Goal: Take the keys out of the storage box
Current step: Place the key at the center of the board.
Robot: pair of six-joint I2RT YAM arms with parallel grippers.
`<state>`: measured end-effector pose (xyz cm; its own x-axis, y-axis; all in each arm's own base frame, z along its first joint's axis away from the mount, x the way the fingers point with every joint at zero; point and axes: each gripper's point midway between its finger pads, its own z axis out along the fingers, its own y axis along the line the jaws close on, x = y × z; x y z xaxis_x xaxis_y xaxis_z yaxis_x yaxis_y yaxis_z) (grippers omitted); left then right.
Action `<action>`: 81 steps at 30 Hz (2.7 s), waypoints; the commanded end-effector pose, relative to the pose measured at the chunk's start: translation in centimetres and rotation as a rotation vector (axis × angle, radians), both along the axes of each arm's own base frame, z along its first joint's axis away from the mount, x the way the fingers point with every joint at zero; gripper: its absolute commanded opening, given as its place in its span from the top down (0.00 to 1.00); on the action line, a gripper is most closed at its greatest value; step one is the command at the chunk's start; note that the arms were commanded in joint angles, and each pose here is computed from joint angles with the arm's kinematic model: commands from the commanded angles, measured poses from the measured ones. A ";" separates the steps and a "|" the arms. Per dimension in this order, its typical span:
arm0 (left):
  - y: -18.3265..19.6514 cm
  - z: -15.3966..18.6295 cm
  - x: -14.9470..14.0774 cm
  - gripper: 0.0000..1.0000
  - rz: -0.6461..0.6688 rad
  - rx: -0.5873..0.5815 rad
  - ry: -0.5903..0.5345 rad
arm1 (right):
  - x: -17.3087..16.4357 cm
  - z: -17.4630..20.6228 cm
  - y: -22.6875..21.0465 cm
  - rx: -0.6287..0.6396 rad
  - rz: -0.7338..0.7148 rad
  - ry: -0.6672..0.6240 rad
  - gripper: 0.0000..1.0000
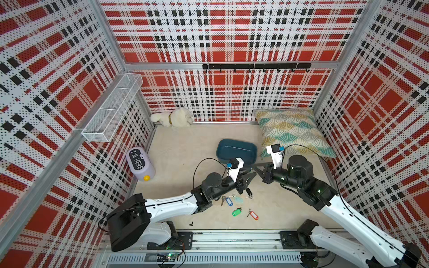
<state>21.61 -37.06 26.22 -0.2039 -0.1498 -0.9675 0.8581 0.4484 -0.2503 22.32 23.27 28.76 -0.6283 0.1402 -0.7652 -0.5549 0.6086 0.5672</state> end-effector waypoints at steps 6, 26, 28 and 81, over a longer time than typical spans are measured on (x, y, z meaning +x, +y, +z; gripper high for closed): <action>-1.2 0.3 0.4 1.00 0.025 0.005 -0.002 | -0.5 -0.1 -1.0 -0.012 -0.031 -0.004 1.00; 6.6 -15.0 -8.9 1.00 0.347 0.228 0.588 | 0.3 0.3 -14.1 -0.160 -0.636 -0.180 0.00; 7.0 -16.7 -10.4 1.00 0.360 0.240 0.628 | 0.4 -0.2 -14.1 -0.179 -0.642 -0.179 0.00; 16.9 -11.6 -4.1 0.14 0.813 0.094 0.607 | 3.2 -4.3 -15.1 -0.401 -0.747 -0.164 0.00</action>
<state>15.45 -22.91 11.73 -0.6497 -0.3877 -0.6539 0.0556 0.8336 -0.5495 25.21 9.60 24.82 -0.3818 0.1553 -0.9111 -0.0737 0.9775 0.1975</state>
